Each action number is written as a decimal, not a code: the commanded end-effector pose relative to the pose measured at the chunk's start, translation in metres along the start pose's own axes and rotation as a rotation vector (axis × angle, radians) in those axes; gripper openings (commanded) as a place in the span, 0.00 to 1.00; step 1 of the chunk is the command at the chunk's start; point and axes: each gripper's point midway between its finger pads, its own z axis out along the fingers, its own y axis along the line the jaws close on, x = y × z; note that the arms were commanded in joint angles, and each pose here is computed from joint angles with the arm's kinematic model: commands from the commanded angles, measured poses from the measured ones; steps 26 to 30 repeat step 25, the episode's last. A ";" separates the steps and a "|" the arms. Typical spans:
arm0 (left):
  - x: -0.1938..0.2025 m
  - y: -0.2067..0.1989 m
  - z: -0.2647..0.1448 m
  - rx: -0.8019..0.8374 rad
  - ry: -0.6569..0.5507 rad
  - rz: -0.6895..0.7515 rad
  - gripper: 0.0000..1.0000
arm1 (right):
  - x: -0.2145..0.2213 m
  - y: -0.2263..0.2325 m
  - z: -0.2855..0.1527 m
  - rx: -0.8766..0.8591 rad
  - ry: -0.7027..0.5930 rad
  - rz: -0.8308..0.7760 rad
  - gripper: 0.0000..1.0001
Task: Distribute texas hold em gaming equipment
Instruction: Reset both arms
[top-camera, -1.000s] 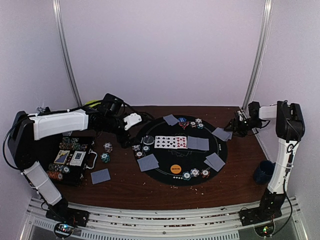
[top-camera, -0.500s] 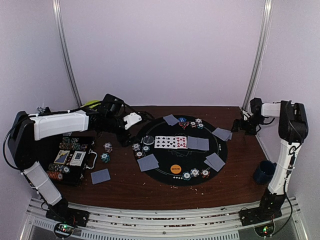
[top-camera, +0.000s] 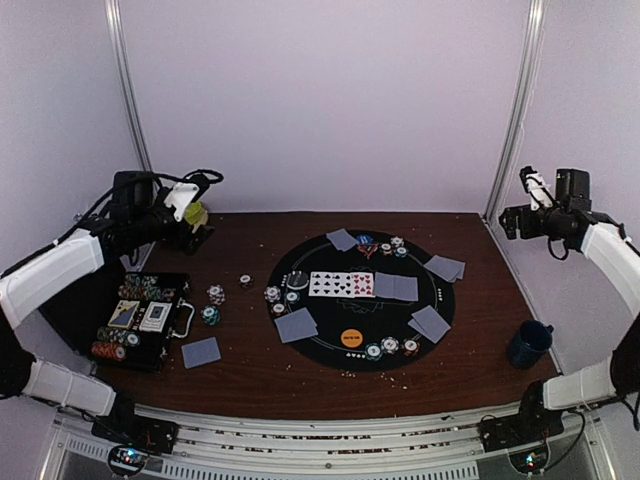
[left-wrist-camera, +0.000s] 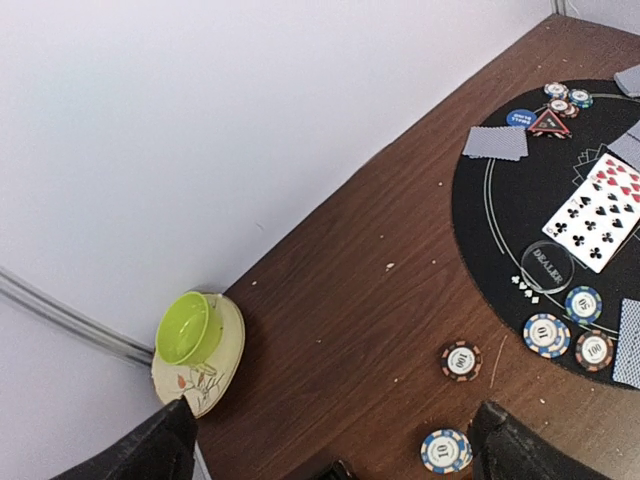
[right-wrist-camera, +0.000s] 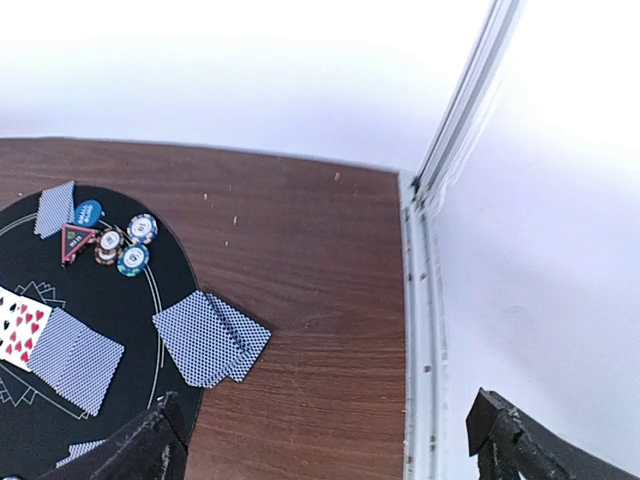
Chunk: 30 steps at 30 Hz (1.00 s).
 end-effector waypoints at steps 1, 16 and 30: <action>0.007 0.017 -0.038 -0.126 -0.066 -0.072 0.98 | -0.019 -0.005 -0.065 0.110 -0.187 -0.072 1.00; 0.048 -0.014 -0.117 -0.186 -0.163 -0.120 0.98 | 0.036 0.040 -0.139 0.035 -0.347 -0.099 1.00; 0.054 -0.015 -0.124 -0.222 -0.186 -0.107 0.98 | 0.039 0.030 -0.137 0.091 -0.340 -0.084 1.00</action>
